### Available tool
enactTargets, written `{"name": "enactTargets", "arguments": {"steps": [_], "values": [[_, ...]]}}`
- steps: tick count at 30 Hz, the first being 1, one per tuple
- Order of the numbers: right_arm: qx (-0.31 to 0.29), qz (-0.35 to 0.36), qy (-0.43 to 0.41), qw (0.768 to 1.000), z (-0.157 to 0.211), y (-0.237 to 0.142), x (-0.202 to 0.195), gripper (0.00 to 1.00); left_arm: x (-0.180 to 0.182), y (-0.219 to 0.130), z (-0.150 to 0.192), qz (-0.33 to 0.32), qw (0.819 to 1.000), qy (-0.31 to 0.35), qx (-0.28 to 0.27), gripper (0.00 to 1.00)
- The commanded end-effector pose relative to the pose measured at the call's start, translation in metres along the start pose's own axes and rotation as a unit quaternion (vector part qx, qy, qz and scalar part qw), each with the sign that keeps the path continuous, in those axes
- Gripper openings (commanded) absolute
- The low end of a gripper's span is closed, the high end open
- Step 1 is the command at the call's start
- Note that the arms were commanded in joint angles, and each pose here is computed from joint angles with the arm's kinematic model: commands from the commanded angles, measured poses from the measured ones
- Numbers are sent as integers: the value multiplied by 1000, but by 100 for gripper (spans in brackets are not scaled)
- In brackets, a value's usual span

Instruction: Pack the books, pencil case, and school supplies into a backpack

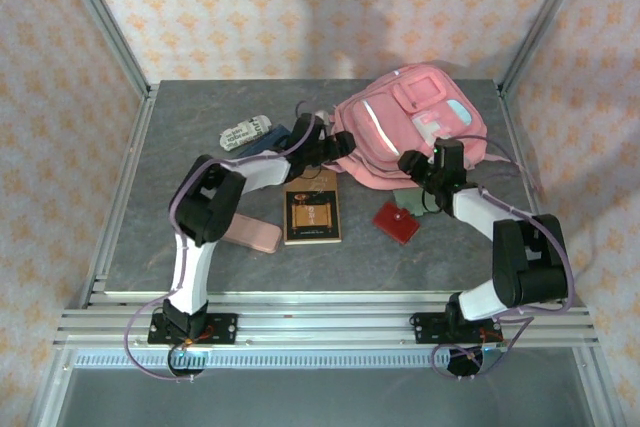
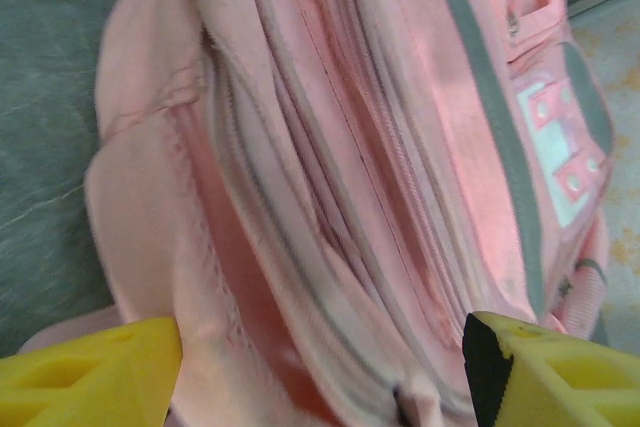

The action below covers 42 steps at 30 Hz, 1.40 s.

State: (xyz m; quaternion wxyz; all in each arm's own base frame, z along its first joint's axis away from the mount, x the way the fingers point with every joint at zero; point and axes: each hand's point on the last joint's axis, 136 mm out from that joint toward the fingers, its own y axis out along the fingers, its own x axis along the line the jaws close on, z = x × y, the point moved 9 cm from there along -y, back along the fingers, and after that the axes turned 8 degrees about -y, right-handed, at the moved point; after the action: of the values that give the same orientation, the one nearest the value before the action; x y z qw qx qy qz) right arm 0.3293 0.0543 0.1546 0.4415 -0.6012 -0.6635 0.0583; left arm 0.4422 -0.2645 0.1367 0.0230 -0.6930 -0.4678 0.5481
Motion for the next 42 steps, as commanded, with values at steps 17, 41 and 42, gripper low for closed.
{"name": "enactTargets", "arguments": {"steps": [17,41,42], "values": [[10,16,33,999,5,-21,-13,56,-42,-24,-69,54,997,-59,-22,0],[15,-168,155,973,18,-13,-4,64,-76,-163,-131,187,969,-126,-97,0],[13,-175,161,971,17,-11,-4,64,-75,-164,-130,190,969,-127,-96,0]]}}
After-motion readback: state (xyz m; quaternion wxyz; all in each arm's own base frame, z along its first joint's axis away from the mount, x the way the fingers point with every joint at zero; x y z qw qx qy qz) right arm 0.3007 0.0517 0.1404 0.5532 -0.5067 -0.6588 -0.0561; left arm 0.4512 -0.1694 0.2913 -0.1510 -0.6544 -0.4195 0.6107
